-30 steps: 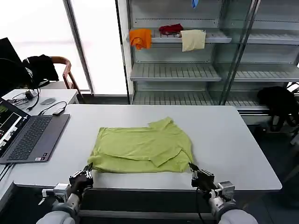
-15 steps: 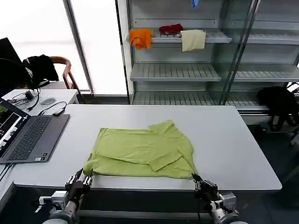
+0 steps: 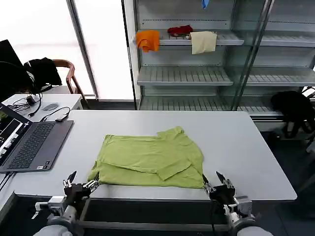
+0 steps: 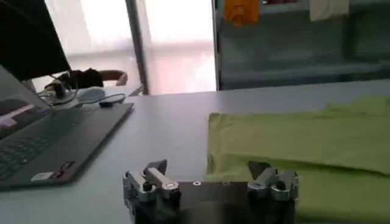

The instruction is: Fold and organize the clothes.

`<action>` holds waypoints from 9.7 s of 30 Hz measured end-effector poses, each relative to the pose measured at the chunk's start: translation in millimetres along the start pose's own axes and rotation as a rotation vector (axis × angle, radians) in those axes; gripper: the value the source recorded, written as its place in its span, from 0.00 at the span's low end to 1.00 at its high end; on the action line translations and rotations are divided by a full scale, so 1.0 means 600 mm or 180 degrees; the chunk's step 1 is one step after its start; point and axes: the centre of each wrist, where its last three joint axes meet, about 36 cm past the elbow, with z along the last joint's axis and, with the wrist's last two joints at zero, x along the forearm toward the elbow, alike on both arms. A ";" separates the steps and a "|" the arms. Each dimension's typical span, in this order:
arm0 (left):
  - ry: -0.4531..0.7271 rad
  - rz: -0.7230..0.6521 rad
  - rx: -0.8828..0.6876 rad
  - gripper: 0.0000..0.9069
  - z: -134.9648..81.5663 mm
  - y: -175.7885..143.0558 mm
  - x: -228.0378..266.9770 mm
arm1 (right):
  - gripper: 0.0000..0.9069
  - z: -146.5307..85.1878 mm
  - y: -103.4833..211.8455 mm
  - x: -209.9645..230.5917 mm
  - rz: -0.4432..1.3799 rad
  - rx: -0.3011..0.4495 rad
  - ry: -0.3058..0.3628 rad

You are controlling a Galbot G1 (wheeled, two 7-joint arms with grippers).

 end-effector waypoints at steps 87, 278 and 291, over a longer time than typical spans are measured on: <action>0.0401 0.0531 0.0148 0.01 -0.101 0.012 -0.393 | 0.00 -0.094 0.073 -0.494 -0.0195 -0.0236 0.0451; -0.0352 0.0103 -0.0439 0.00 -0.097 -0.022 -0.106 | 1.00 -0.042 -0.034 -0.171 0.0035 0.0292 -0.0439; -0.0257 0.0357 -0.0331 0.01 -0.077 -0.165 -0.101 | 1.00 -0.037 -0.031 -0.173 0.0055 0.0345 -0.0428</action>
